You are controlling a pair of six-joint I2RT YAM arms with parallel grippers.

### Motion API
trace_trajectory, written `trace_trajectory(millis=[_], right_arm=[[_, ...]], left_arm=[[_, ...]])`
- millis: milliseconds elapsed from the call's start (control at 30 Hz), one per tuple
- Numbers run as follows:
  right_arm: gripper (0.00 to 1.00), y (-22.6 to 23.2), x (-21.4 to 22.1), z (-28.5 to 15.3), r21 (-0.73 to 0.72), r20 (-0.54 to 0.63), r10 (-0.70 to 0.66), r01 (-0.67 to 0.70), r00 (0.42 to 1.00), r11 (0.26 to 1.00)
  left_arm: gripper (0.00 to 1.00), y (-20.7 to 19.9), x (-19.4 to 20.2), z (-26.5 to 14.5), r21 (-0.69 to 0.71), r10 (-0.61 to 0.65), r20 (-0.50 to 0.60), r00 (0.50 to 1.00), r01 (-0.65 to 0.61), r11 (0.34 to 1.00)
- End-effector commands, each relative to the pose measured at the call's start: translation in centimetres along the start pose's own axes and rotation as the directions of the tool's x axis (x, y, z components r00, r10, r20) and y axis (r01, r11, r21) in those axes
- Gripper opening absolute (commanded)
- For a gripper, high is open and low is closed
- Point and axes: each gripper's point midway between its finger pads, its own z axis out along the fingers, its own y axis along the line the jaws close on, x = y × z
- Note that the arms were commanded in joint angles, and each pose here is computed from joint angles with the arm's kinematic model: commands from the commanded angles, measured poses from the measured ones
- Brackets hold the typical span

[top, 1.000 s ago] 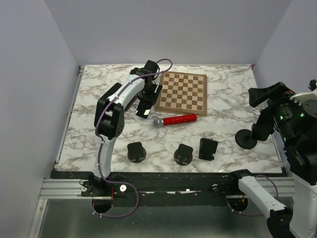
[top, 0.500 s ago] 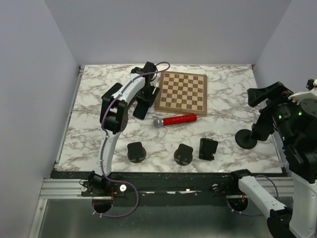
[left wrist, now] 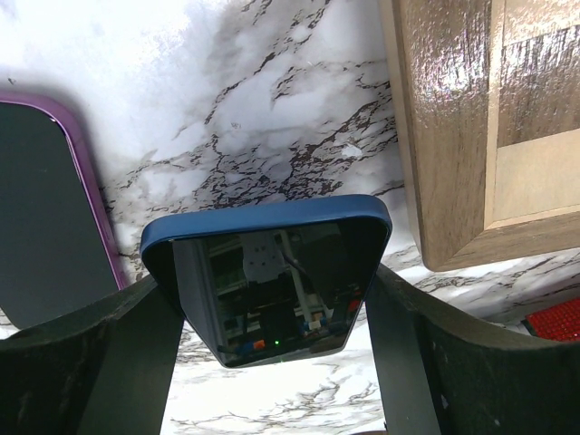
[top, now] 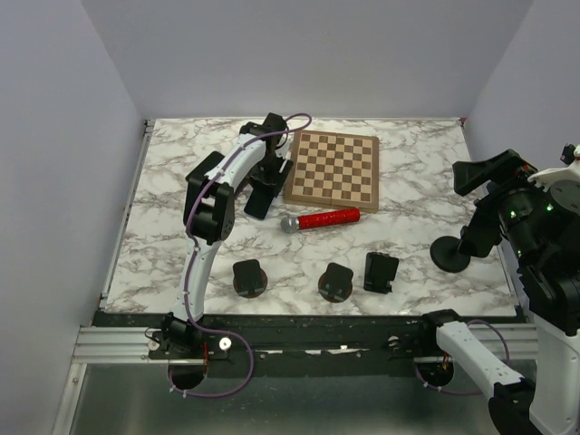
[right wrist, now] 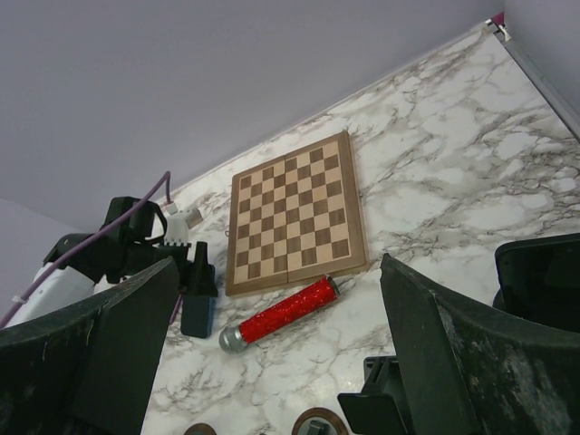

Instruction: Remove the phone from the phone stand

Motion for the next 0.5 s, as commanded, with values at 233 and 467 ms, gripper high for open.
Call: trace_trajectory(millis=[233,467], right_arm=[[1.0,-0.1,-0.1,-0.6,0.002,-0.015,-0.017,0.017,1.0,1.0],[1.0,-0.3,0.2,-0.4,0.009,-0.024,-0.031,0.031,0.999,0.999]], left_arm=[[0.93,0.5,-1.9,-2.9,0.004,0.006,0.085,0.996,-0.007,1.0],[0.99,0.5,-2.8,-5.5,0.012,-0.006,0.143,0.99,0.004,1.0]])
